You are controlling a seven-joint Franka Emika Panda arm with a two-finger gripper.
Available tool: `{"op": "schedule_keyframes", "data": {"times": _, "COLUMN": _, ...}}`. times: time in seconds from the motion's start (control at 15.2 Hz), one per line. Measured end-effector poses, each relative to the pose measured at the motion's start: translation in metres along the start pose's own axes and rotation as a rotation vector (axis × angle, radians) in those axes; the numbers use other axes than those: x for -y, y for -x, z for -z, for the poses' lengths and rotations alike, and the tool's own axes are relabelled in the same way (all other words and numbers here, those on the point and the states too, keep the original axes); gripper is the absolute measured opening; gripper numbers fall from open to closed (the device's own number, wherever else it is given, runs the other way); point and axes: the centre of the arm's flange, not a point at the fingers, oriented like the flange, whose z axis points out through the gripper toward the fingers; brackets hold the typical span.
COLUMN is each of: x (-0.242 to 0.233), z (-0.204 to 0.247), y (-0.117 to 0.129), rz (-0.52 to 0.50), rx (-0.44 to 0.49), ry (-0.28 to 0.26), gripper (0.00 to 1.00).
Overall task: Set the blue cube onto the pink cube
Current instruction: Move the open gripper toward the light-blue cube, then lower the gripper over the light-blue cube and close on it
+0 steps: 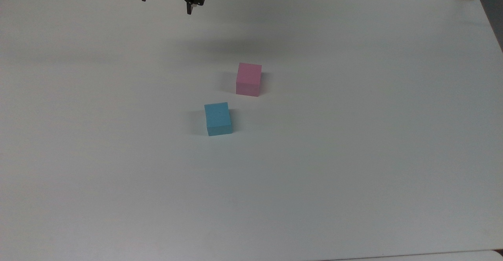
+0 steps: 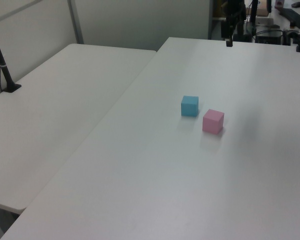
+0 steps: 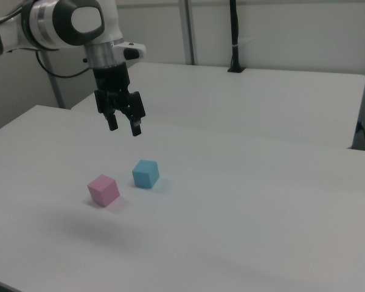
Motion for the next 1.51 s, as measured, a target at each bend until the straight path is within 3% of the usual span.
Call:
{"op": "schedule_keyframes", "data": {"times": 1.18, "x": 0.013, "z": -0.009, "y": -0.006, "rz": 0.018, "rx": 0.018, "ry": -0.005, "gripper": 1.0}}
{"op": "schedule_keyframes", "data": {"times": 1.38, "x": 0.03, "z": -0.025, "y": -0.02, "rz": 0.04, "rx": 0.004, "ry": -0.006, "gripper": 1.0}}
{"op": "schedule_keyframes", "data": {"times": 1.51, "x": 0.056, "z": -0.046, "y": -0.043, "rz": 0.067, "rx": -0.048, "ry": -0.021, "gripper": 1.0}}
